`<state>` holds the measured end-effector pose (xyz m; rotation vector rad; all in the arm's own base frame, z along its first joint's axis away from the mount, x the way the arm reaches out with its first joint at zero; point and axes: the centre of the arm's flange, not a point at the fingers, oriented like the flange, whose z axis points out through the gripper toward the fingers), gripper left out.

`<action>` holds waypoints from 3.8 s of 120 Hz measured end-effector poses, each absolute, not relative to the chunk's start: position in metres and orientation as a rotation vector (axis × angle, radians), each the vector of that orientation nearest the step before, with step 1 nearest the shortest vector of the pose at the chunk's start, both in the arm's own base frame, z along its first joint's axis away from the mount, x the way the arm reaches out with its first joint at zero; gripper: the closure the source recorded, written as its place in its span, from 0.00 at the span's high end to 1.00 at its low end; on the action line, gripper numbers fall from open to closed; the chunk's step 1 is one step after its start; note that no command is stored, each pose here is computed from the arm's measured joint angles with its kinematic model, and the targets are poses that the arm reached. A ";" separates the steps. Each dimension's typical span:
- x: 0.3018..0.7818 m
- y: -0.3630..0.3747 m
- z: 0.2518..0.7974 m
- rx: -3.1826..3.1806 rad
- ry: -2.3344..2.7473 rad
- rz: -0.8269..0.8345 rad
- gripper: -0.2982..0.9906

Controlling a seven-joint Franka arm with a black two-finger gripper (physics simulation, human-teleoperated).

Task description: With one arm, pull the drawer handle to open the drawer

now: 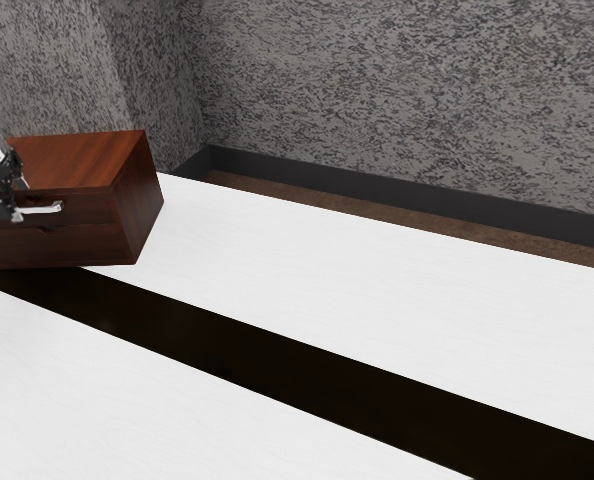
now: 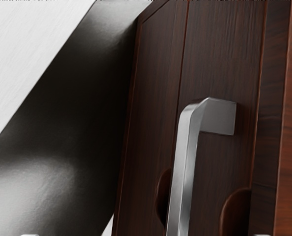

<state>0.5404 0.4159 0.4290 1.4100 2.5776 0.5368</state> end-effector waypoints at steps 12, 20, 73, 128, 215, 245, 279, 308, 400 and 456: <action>0.542 0.418 0.425 1.424 2.576 0.540 0.65; 0.542 0.420 0.418 1.432 2.583 0.532 0.64; 0.549 0.428 0.396 1.455 2.585 0.505 0.61; 0.551 0.425 0.394 1.515 2.557 0.497 0.49; 0.536 0.417 0.395 1.576 2.548 0.400 0.27; 0.524 0.411 0.398 1.573 2.546 0.361 0.25; 0.513 0.405 0.397 1.572 2.549 0.316 0.23; 0.501 0.401 0.400 1.561 2.549 0.291 0.23; 0.460 0.383 0.400 1.516 2.548 0.220 0.22; 0.439 0.378 0.401 1.492 2.551 0.202 0.22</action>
